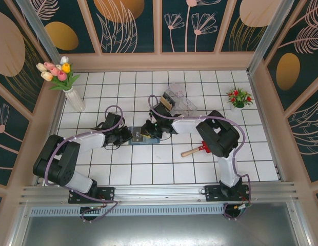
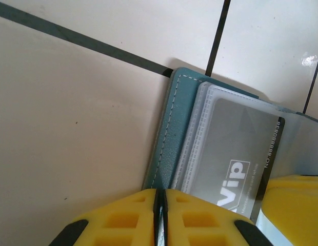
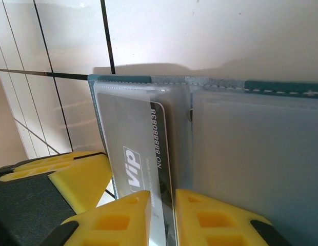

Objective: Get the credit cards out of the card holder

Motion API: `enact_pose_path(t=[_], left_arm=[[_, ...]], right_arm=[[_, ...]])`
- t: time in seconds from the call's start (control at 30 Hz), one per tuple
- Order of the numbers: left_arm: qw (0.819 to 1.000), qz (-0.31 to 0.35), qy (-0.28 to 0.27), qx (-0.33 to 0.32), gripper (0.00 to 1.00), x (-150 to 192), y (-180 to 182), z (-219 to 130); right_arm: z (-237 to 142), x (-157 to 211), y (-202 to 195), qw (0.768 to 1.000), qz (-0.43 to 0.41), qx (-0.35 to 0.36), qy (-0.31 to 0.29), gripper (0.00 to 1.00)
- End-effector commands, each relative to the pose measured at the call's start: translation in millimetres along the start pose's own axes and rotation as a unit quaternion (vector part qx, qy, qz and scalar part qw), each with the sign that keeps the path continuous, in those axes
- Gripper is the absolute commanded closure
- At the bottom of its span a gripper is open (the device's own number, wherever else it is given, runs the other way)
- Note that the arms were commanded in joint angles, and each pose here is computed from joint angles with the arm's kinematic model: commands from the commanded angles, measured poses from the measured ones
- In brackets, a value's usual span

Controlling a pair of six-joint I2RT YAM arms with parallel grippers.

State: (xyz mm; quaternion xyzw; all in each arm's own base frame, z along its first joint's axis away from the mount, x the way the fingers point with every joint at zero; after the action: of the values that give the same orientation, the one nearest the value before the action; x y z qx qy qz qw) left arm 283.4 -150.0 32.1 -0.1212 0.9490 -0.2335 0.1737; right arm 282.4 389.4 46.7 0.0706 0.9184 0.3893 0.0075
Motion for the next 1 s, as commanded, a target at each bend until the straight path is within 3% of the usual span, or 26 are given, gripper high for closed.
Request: enact_pose_path(t=[0.0,0.57,0.63,0.73,0.8,0.97], left_arm=[[1.000,0.002,0.015,-0.007,0.86,5.5,6.5,3.6],[1.000,0.013,-0.015,-0.005,0.86,-11.9,-7.1,-16.2],[0.999,0.016,-0.030,0.008,0.86,-21.1,-17.8,-23.8],[0.995,0.013,-0.053,0.079,0.86,-31.1,-43.8,-31.2],[0.994,0.010,-0.048,0.102,0.86,-31.7,-50.8,-27.8],[0.997,0.004,-0.026,0.072,0.88,-27.5,-38.5,-9.7]], right_arm=[[6.4,-0.3,1.0,1.000,0.001,-0.008,0.012,0.78],[0.5,-1.6,0.4,1.000,-0.010,0.003,0.002,0.85],[1.0,-1.5,0.5,1.000,-0.012,0.003,0.003,0.85],[2.8,-0.8,-2.0,1.000,-0.011,0.005,0.006,0.85],[3.3,-0.7,-1.6,1.000,-0.011,0.003,0.007,0.86],[3.2,-0.7,-2.6,1.000,-0.012,0.003,0.007,0.85]])
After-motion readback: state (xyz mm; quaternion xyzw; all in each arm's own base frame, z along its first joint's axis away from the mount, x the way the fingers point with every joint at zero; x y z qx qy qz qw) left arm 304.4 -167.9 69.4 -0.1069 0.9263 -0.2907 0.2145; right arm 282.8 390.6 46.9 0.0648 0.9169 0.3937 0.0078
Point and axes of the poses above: each hand's point on the last joint's axis, 136 mm out from that joint toward the fingers, its own z axis out along the fingers, its own y axis along the line the jaws close on, x = y × z, the point moved 2 cm from there along -z, back along the fingers, and after that the axes turned 7 degrees about z, right-handed, at the moved point
